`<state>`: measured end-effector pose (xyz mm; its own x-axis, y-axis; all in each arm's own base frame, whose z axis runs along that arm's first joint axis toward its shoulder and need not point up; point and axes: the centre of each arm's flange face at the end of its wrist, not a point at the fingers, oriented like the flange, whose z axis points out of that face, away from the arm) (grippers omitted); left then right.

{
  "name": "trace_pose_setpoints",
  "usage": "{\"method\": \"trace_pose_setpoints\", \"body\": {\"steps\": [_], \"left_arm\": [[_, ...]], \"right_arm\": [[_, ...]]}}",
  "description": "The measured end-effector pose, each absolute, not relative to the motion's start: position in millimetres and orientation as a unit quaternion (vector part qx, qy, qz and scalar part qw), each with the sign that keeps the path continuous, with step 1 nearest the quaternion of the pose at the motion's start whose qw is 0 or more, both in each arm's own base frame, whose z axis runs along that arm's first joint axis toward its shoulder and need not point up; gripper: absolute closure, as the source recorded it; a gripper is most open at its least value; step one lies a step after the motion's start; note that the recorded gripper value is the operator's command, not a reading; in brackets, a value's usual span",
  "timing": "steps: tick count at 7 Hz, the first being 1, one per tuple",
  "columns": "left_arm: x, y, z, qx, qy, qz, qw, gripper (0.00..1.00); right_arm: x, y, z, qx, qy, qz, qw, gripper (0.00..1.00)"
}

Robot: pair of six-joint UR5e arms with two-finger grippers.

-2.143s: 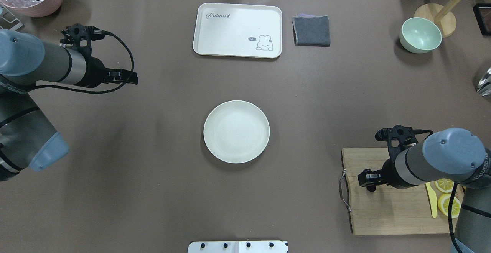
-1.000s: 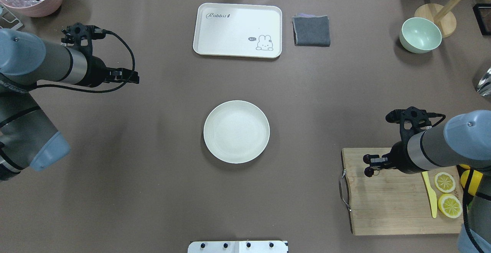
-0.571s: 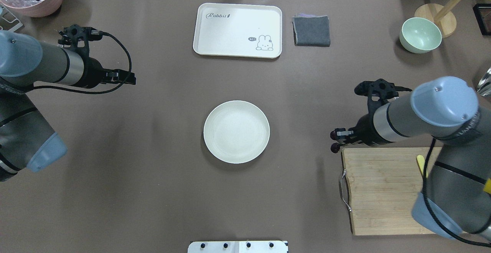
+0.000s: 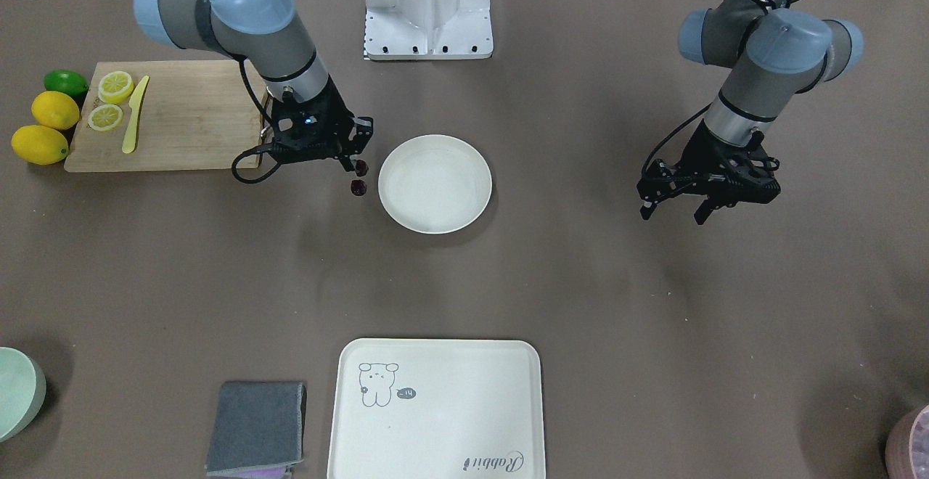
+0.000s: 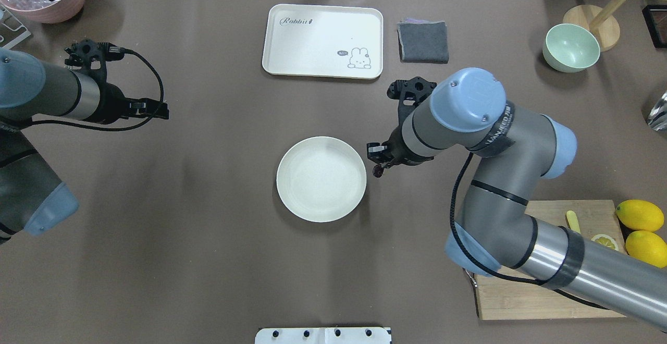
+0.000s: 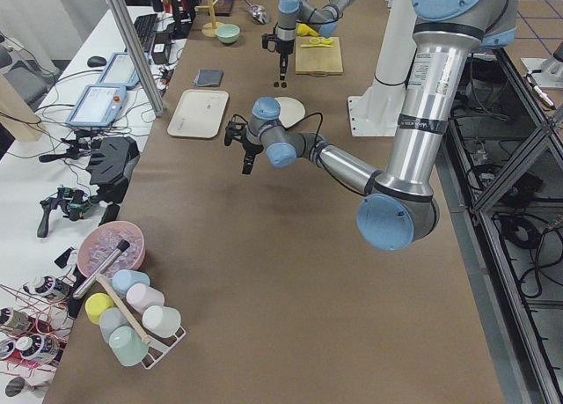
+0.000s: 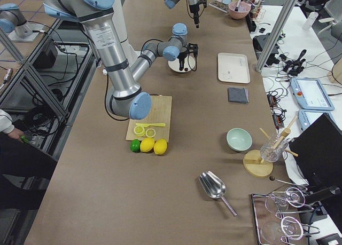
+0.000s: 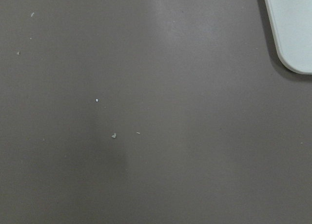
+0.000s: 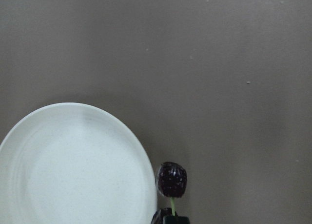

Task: Place red cherry on plate
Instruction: 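Carry the held cherries with the right gripper over the white plate, then lower the cherries onto the plate and open the right gripper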

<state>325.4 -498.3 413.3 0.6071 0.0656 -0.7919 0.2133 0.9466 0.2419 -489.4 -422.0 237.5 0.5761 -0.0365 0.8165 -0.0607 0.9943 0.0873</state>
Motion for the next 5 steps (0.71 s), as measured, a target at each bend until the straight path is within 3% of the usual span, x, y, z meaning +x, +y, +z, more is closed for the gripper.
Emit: {"method": "trace_pose_setpoints", "body": {"steps": [4, 5], "left_arm": [[314, -494, 434, 0.149, 0.430, -0.049, 0.889, 0.02], [311, -493, 437, 0.148, 0.429, -0.050, 0.890, 0.02]], "right_arm": [[-569, -404, 195, 0.043, -0.460, 0.018, 0.887, 1.00], [-577, -402, 196, 0.040, -0.457, 0.017, 0.888, 0.01]]}}
